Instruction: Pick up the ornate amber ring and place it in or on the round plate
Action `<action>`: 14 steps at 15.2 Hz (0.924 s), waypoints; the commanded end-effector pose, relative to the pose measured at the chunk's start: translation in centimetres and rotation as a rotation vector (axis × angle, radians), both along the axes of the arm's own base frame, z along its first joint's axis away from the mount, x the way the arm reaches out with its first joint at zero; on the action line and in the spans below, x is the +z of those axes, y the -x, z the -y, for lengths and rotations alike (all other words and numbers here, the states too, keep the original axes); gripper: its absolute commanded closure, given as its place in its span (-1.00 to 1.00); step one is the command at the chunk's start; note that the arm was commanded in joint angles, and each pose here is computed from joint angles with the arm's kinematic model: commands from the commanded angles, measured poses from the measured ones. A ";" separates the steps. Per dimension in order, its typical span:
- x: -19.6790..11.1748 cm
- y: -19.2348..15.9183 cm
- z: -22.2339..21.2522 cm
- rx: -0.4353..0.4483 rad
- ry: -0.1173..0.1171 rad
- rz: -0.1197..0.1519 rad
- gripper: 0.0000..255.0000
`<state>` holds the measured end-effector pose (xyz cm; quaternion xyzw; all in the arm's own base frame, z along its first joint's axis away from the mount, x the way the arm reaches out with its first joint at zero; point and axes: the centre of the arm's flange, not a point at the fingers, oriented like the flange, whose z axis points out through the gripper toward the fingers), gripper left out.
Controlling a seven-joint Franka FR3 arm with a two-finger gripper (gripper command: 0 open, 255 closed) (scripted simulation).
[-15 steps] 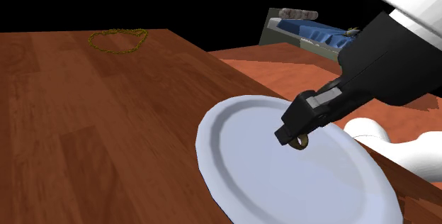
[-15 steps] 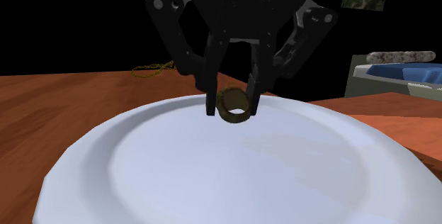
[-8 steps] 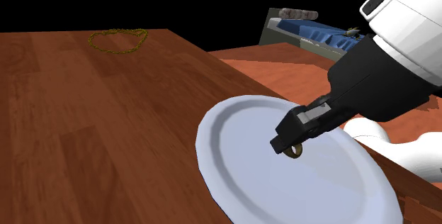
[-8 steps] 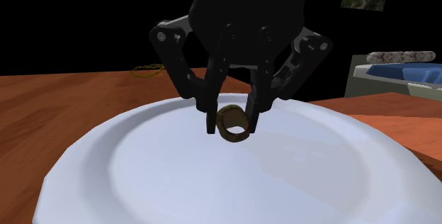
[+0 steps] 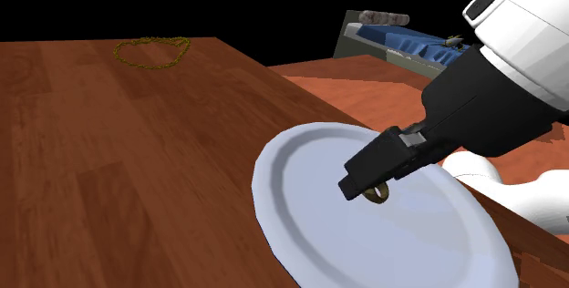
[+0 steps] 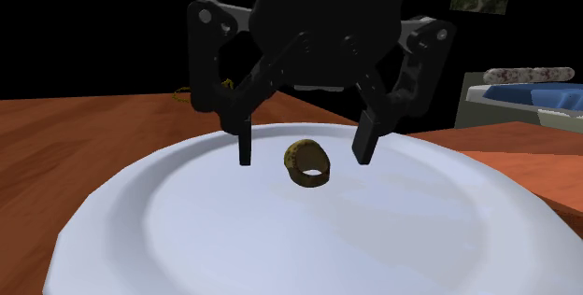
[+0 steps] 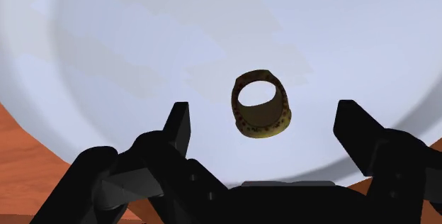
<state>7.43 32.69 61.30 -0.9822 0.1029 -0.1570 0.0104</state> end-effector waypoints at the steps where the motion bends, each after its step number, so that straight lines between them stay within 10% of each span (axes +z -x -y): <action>1: 0.0 0.0 0.0 0.000 0.000 0.000 -1.00; 14: 4.7 1.6 -0.1 0.000 0.000 0.000 -1.00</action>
